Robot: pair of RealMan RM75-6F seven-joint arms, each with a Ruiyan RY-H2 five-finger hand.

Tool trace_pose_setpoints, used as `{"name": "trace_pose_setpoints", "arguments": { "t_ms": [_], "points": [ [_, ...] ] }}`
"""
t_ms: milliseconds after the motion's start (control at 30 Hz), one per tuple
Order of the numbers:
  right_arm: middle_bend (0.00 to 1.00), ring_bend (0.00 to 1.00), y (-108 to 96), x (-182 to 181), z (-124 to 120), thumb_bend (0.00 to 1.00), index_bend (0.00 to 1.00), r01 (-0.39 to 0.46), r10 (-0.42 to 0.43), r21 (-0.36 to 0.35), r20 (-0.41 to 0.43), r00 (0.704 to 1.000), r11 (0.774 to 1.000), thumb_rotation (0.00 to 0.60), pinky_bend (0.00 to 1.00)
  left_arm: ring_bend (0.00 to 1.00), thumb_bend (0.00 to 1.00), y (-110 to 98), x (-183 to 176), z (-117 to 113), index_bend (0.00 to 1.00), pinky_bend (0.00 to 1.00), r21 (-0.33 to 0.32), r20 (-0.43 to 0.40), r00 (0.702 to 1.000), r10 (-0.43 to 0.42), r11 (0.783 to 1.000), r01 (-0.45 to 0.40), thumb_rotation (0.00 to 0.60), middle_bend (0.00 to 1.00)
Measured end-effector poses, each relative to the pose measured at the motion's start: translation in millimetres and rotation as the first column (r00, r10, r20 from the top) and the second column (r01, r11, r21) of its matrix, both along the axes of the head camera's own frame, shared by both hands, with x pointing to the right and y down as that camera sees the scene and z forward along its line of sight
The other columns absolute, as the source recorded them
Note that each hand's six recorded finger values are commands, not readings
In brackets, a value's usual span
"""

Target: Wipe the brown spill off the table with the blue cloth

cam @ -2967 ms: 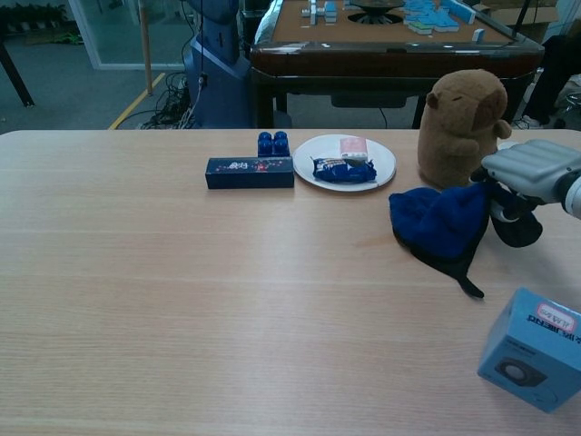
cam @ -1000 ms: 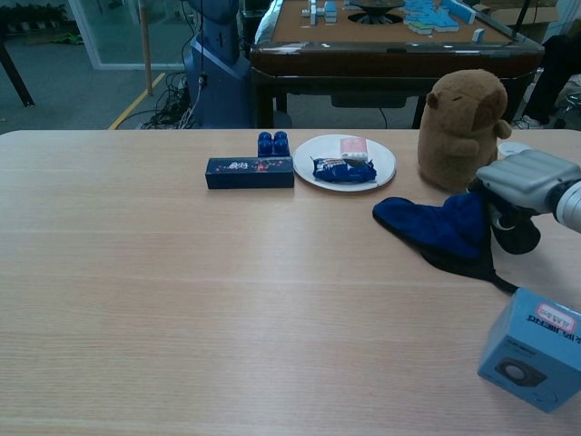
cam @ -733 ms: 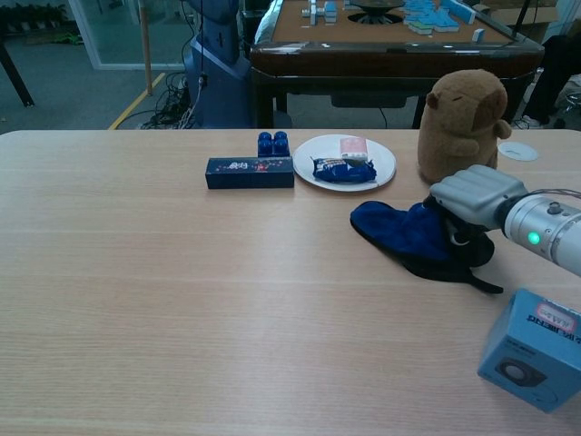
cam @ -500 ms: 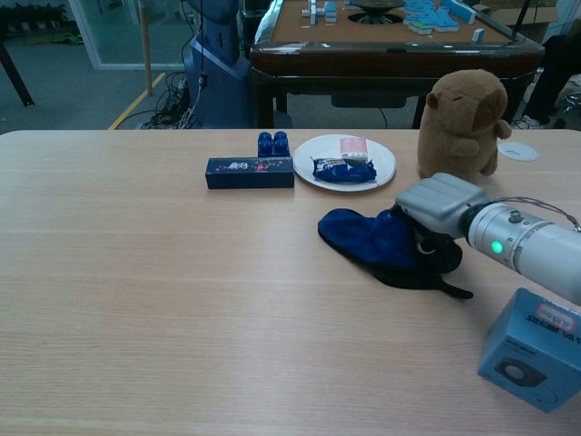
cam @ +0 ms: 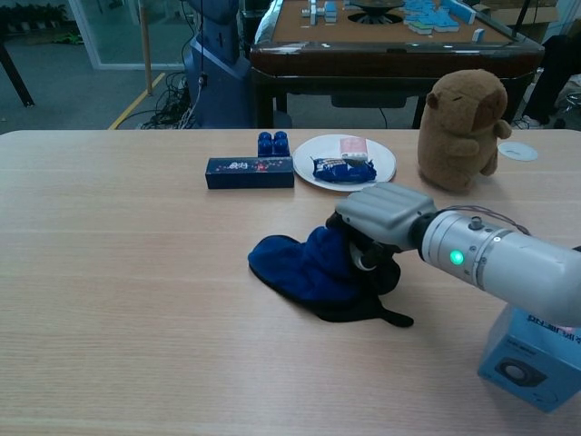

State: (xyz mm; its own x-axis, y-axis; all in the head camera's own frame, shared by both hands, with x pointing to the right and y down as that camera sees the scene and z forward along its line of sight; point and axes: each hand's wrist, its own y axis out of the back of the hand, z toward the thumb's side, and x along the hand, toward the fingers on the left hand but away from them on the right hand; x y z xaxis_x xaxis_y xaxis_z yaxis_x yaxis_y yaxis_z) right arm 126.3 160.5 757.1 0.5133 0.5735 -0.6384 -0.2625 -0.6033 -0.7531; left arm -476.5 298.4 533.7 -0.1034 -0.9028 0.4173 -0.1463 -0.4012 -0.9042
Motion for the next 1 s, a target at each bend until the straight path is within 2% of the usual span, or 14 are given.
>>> {"name": "trace_pose_setpoints", "arguments": {
  "t_ms": [267, 533, 733, 867, 1000],
  "points": [
    [0.6, 0.59, 2.1, -13.9, -54.6, 0.74, 0.74, 0.005, -0.002, -0.016, 0.17, 0.985, 1.0, 0.6, 0.78, 0.01, 0.44, -1.8, 2.8, -0.7, 0.0, 0.06, 0.001, 0.0, 1.0, 0.007, 1.0, -0.007, 0.6, 0.0],
    [0.6, 0.59, -13.9, 5.0, -102.4, 0.74, 0.74, -0.039, 0.028, 0.035, 0.273, 0.961, 0.999, 0.6, 0.78, 0.01, 0.44, -3.3, 6.2, -1.9, 0.0, 0.06, 0.002, -0.002, 1.0, 0.015, 1.0, -0.015, 0.6, 0.0],
    [0.6, 0.59, -31.5, 23.6, -125.1, 0.74, 0.74, -0.097, 0.065, 0.092, 0.307, 0.95, 0.991, 0.6, 0.78, 0.01, 0.44, -3.5, 7.4, -2.1, 0.0, 0.06, 0.003, -0.003, 1.0, 0.018, 1.0, -0.018, 0.6, 0.0],
    [0.6, 0.59, -38.0, 31.8, -133.2, 0.74, 0.74, -0.122, 0.087, 0.09, 0.324, 0.942, 0.988, 0.6, 0.78, 0.01, 0.44, -2.9, 7.8, -1.1, 0.0, 0.06, -0.001, -0.004, 1.0, 0.019, 1.0, -0.019, 0.6, 0.0],
    [0.6, 0.59, -46.3, 43.5, -137.4, 0.74, 0.74, -0.144, 0.096, 0.144, 0.299, 0.95, 0.979, 0.6, 0.78, 0.01, 0.44, -3.3, 7.9, -1.3, 0.0, 0.06, -0.001, -0.005, 1.0, 0.022, 1.0, -0.022, 0.6, 0.0]
  ]
}}
